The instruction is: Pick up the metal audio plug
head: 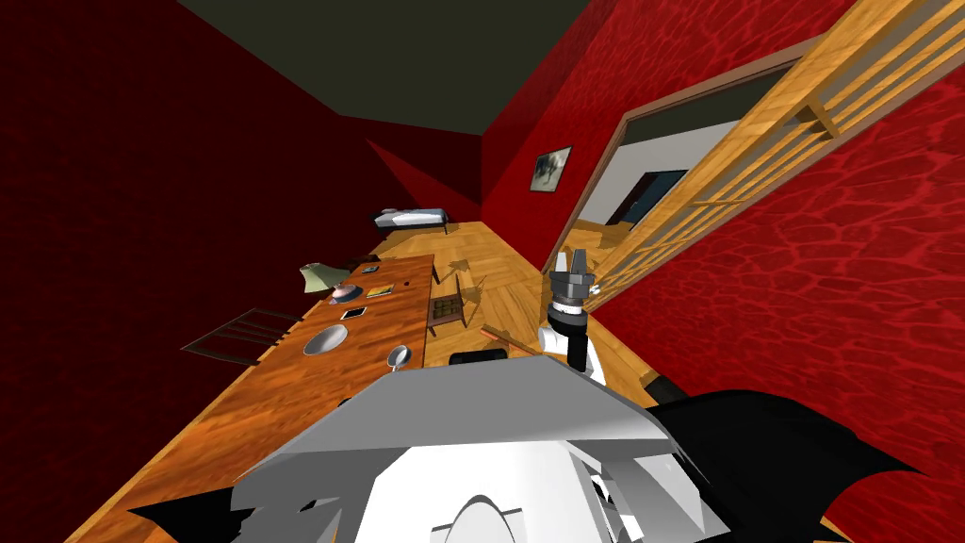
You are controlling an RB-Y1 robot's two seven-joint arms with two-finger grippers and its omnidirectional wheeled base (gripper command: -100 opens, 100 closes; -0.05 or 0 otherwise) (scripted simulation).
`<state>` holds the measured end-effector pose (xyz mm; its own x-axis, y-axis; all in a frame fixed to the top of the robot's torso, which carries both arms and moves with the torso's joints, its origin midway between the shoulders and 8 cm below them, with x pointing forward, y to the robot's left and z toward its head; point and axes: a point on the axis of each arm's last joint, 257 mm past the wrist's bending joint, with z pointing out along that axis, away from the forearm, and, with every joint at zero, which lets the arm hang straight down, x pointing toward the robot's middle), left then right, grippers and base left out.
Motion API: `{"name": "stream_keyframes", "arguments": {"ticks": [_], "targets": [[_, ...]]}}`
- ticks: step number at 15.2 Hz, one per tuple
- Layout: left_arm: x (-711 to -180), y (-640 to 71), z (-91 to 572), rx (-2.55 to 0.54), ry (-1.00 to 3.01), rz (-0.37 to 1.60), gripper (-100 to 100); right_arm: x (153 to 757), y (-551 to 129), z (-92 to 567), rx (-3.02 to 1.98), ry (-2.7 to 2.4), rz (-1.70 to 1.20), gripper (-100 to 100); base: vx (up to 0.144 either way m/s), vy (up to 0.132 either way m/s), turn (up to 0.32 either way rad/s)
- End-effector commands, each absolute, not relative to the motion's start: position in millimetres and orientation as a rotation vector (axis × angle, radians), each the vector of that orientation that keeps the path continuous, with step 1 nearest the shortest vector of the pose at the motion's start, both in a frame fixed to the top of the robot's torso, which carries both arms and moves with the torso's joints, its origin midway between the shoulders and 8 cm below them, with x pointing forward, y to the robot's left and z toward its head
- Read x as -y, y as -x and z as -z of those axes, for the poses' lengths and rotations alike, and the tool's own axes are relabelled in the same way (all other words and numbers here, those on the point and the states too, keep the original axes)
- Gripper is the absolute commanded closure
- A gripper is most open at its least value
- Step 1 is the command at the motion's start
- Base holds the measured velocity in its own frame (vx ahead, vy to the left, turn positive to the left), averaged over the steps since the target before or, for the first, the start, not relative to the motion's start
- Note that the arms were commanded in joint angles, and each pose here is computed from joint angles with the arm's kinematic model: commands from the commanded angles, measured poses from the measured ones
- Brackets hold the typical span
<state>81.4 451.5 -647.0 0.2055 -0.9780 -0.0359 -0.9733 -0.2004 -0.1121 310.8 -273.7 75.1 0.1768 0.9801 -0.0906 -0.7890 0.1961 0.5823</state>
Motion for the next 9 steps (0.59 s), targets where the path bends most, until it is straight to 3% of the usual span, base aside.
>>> {"name": "stream_keyframes", "arguments": {"ticks": [1, 4, 9], "targets": [[-452, -81, 647, -1.913, 2.351, 0.065, 100, 274, -311, -75, -0.505, -0.456, -1.315, 0, -0.007, 0.003, 0.013], [-463, -77, 639, -1.927, 2.345, 0.069, 100, 274, -311, -75, -0.505, -0.456, -1.315, 0, 0.013, -0.014, 0.023], [-473, -72, 633, -1.94, 2.336, 0.072, 100, 274, -311, -75, -0.505, -0.456, -1.315, 0, 0.061, -0.075, 0.08]]}}
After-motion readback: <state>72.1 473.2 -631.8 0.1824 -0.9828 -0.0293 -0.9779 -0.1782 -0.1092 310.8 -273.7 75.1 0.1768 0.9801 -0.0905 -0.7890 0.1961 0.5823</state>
